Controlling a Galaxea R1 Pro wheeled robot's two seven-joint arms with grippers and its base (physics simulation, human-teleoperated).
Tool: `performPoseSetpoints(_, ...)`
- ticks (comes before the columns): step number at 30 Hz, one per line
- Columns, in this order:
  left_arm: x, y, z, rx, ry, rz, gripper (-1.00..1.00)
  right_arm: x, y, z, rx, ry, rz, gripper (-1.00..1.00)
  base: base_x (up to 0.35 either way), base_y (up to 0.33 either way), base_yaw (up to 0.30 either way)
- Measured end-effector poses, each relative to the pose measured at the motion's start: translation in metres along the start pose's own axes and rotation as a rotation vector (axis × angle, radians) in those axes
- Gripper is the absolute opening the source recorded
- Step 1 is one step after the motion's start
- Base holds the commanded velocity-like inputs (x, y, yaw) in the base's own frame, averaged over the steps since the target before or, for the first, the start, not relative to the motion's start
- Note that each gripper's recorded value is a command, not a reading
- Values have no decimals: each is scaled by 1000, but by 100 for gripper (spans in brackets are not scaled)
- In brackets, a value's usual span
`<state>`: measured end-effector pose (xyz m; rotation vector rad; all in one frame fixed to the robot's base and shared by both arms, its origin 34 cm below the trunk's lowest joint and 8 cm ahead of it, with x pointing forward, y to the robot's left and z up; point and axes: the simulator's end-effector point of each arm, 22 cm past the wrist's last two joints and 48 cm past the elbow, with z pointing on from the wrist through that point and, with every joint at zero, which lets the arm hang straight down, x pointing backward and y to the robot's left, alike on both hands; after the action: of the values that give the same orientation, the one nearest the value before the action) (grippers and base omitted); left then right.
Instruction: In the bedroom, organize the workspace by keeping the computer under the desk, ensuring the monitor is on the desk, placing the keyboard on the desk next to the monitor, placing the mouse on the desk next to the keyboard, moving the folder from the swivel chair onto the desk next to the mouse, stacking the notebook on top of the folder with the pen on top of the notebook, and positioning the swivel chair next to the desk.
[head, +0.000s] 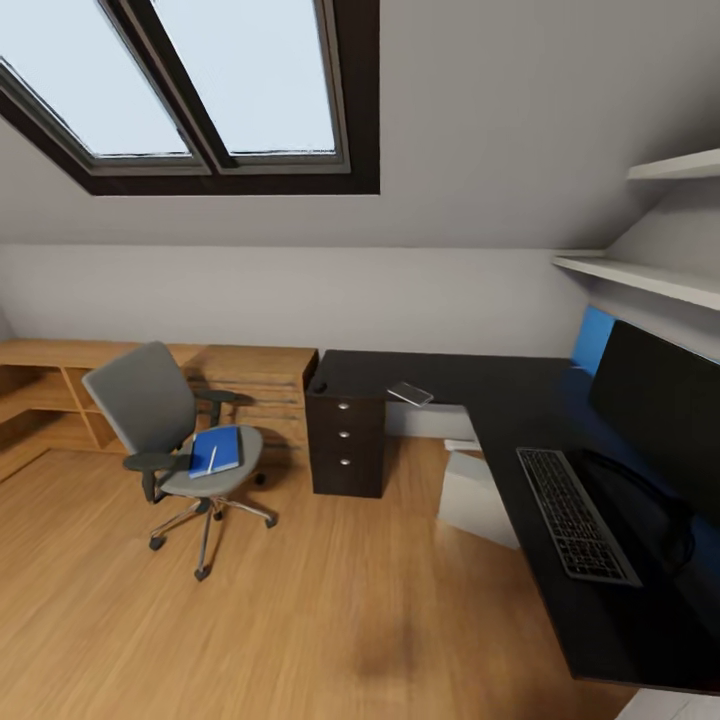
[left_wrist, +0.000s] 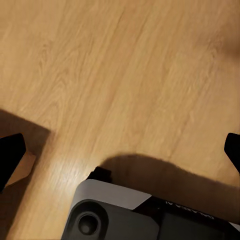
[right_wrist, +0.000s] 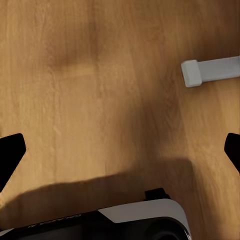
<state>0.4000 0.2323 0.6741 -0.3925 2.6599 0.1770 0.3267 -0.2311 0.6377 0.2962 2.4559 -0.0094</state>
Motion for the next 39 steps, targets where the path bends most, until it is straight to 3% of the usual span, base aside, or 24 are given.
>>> performPoseSetpoints(22, 0, -1, 0, 1, 0, 0, 100, 0, 0, 0, 0, 0, 0, 100, 298, 210, 0)
performPoseSetpoints(32, 1, -1, 0, 2, 0, 3, 100, 0, 0, 0, 0, 0, 1, 100, 317, 51, 0)
performPoseSetpoints(39, -7, -1, 0, 1, -37, 52, 100, -4, 4, 1, -6, -11, 1, 100, 323, 1, 0)
